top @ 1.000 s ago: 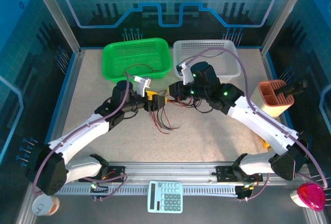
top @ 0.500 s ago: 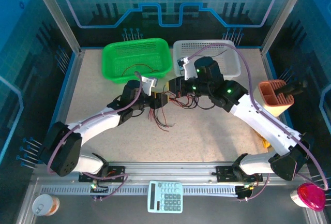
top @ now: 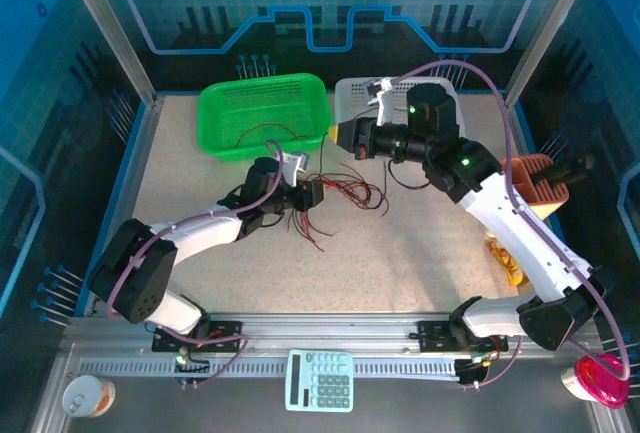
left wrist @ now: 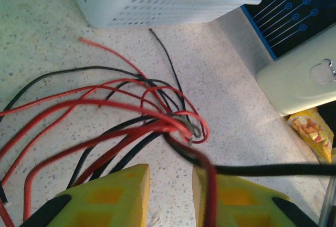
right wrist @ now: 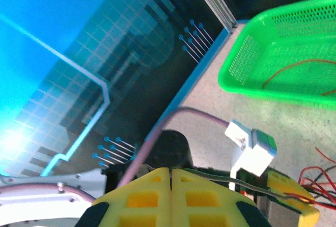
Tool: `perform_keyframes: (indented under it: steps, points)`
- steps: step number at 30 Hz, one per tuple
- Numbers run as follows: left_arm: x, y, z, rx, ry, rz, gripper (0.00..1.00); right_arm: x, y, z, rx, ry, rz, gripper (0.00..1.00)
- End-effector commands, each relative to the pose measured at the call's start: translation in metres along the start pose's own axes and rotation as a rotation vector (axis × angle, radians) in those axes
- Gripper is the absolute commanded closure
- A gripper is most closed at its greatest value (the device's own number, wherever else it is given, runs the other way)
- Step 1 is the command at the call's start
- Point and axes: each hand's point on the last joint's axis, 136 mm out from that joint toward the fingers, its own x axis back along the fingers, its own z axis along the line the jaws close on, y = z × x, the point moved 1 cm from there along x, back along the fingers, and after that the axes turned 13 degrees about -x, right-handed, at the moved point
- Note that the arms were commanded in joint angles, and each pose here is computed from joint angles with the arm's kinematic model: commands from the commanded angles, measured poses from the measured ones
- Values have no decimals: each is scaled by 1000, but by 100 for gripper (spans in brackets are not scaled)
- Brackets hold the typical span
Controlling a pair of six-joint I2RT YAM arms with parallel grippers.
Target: Untangle the cables
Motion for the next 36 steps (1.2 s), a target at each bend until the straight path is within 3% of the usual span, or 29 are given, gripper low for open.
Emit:
perform_keyframes:
  steps: [1,11,19,28,36]
  points:
    - [-5,-15,5,16,14,22,72,29,29,51,46,155,-78,100]
    - [-3,-30,10,33,29,50,74,68,75,95,46,313,-177,100]
    - [14,-19,-1,20,14,22,67,66,75,85,22,309,-182,100]
    - [51,-8,-8,-28,60,-27,34,49,57,50,-26,255,-150,100]
    - [81,12,-15,-120,113,-66,23,43,42,42,-26,232,-111,100]
